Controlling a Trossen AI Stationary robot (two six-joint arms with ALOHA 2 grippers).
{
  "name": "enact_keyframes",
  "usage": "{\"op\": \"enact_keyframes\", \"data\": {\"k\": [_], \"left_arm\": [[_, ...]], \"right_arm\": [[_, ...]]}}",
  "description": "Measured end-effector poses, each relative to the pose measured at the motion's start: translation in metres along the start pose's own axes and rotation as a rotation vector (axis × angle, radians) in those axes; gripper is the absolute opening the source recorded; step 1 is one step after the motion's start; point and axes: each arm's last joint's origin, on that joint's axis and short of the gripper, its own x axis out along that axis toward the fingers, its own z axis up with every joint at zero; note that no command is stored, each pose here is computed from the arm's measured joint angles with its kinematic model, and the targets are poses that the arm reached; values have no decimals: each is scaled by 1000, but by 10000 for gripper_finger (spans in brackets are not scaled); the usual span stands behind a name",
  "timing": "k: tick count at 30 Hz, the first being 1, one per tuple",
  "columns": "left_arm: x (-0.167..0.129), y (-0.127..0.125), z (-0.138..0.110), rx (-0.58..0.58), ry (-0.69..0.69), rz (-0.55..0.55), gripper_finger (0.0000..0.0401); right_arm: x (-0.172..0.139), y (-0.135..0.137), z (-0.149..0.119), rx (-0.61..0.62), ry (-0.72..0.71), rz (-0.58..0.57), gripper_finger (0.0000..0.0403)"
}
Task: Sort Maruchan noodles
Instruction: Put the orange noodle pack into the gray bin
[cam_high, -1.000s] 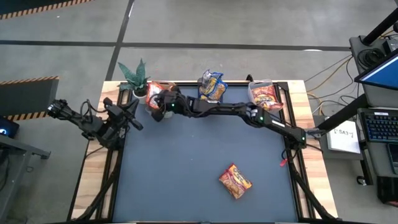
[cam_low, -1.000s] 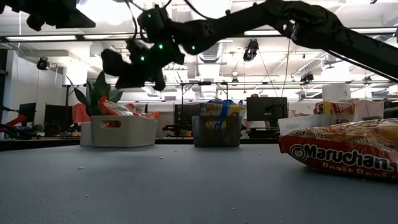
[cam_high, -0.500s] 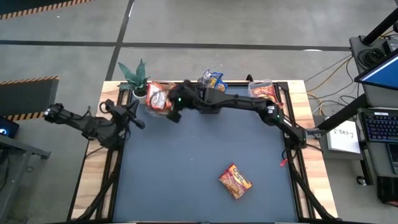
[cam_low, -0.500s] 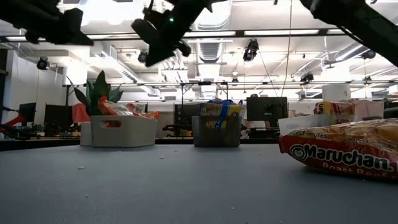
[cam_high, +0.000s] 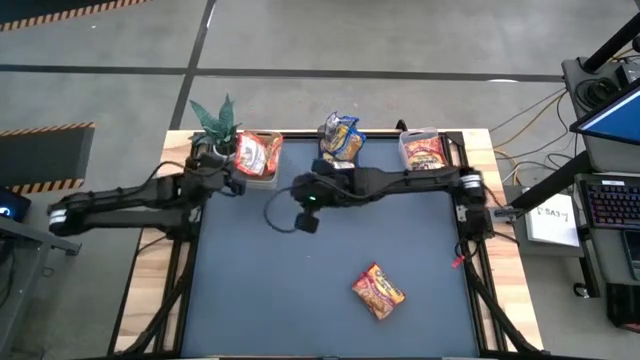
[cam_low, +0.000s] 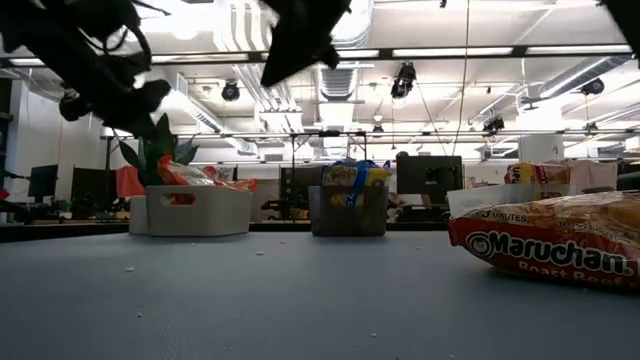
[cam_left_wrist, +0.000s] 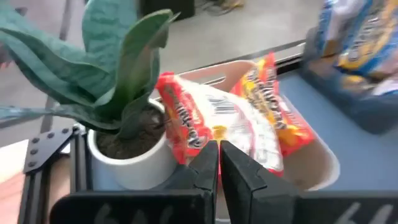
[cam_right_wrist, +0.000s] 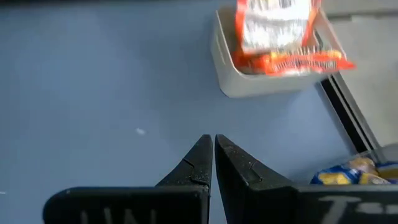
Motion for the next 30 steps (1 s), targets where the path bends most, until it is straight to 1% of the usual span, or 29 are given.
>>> {"op": "enact_keyframes", "data": {"k": [3,6,10,16,19,22,25,30], "left_arm": [[12,-4,1,-1,34,41,0],[25,-6,0,7,64,93,0],[39,-11,1,-19,65,131,0],[48,-20,8,-5,68,145,0],[55,-24,3,11,96,161,0],[65,-29,-4,18,133,184,0],[75,-36,-9,17,143,178,0],[84,-47,-14,11,175,115,0]], "right_arm": [[-12,2,-11,29,-73,20,8],[-13,0,-26,54,-110,24,8],[-28,-6,-38,109,-198,40,9],[-36,-12,-68,166,-179,44,9],[-45,-13,-74,179,-219,54,9],[-46,-14,-83,191,-223,60,9],[-45,-15,-89,190,-212,56,9],[-47,-16,-88,193,-220,60,9]]}}
